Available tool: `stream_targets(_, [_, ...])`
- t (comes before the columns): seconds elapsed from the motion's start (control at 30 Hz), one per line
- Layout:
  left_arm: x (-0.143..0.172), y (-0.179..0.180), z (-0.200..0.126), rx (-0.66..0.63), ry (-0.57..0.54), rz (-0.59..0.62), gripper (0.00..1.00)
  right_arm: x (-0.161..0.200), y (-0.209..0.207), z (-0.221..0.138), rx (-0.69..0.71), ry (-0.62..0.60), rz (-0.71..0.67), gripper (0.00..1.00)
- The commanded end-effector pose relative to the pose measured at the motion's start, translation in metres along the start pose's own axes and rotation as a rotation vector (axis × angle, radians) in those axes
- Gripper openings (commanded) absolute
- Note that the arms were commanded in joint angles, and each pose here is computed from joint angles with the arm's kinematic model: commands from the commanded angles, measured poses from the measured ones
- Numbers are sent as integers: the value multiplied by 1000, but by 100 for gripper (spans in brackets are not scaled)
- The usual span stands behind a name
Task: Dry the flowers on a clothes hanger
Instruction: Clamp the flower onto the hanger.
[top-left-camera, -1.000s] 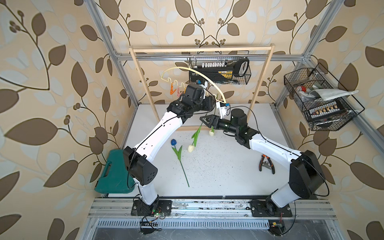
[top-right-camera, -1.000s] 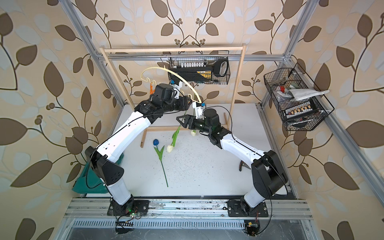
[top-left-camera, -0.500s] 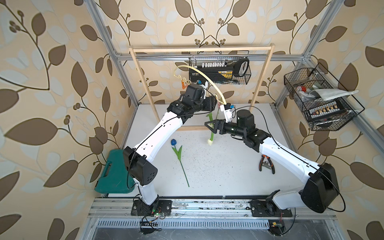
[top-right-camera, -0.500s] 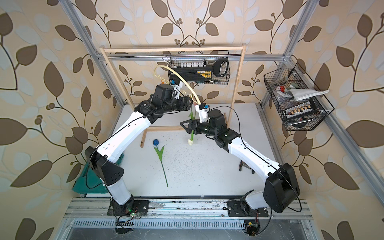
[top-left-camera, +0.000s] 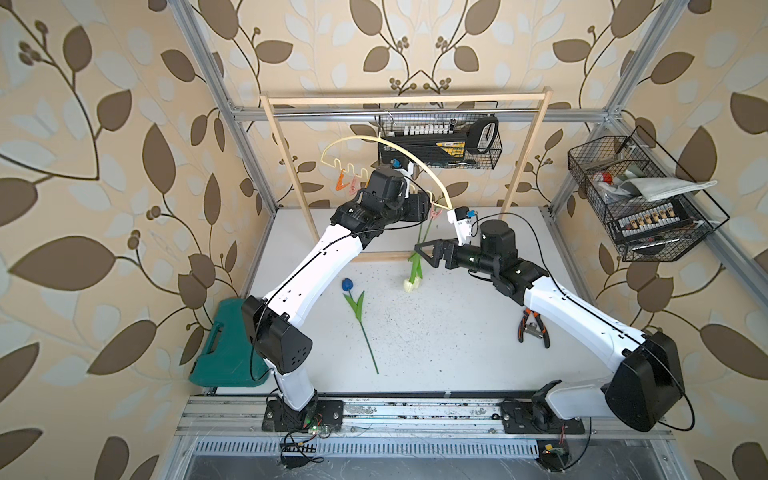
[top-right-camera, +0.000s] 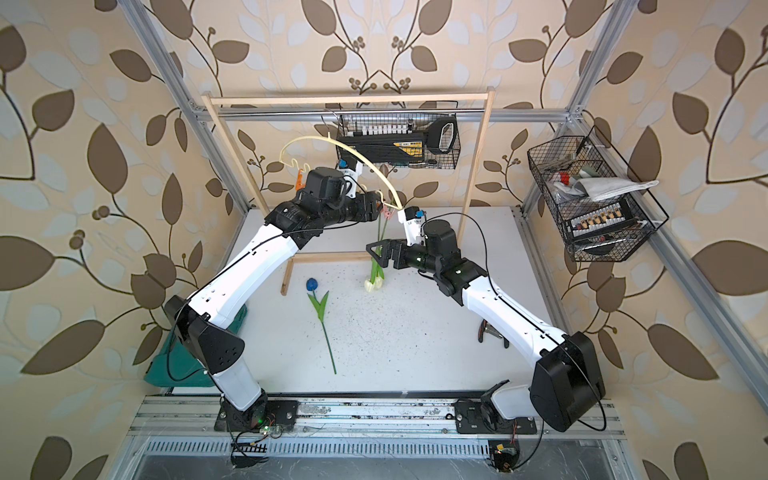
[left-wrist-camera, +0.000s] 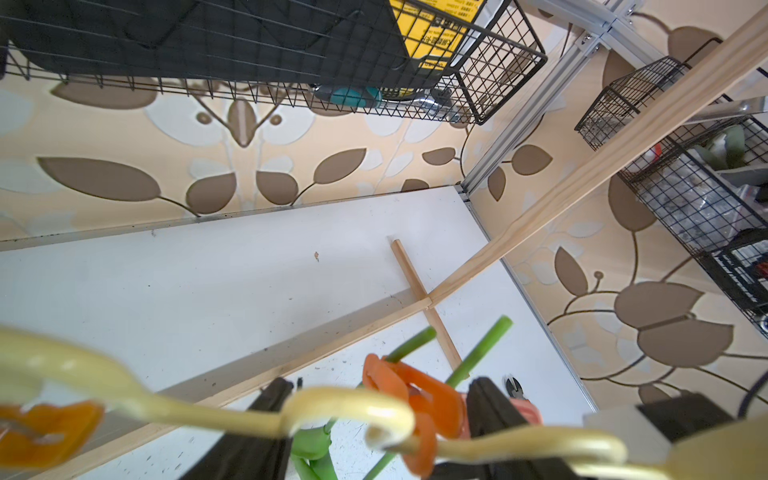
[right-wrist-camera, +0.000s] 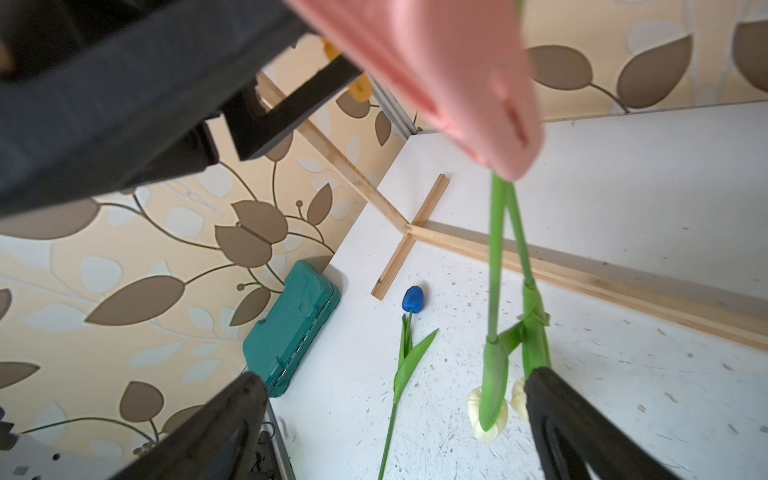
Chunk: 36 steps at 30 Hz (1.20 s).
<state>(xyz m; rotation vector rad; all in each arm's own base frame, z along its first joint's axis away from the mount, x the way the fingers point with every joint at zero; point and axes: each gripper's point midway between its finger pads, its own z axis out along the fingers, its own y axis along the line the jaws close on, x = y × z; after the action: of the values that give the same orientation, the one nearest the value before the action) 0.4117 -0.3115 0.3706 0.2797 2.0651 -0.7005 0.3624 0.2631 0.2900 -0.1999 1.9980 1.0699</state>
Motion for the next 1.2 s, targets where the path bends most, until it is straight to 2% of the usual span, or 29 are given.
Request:
stream_targets(0.0, [-19, -10, -26, 29, -64, 1, 70, -18, -7, -12, 16, -74, 47, 99])
stream_targets(0.17, [-18, -8, -29, 18, -50, 3, 81, -17, -17, -18, 48, -59, 66, 99])
stream_targets(0.23, [-15, -6, -32, 5, -35, 5, 90, -16, -17, -24, 69, -50, 52, 99])
stream_targets(0.4, [-4, -2, -43, -4, -10, -4, 98, -12, -32, -48, 217, -38, 56, 99])
stream_targets(0.47, [0, 1, -49, -18, -5, -3, 99, -9, -47, -60, 286, -51, 114, 99])
stream_targets(0.57, [3, 3, -59, -26, 3, -5, 99, 0, -54, -71, 304, -15, 153, 99])
stream_targets(1.03, [3, 9, -77, -44, 37, -28, 99, 23, -30, -93, 261, 94, 76, 99])
stream_targets(1.17, [-4, 23, -96, -46, 9, -97, 99, 55, -15, -93, 305, 167, 4, 92])
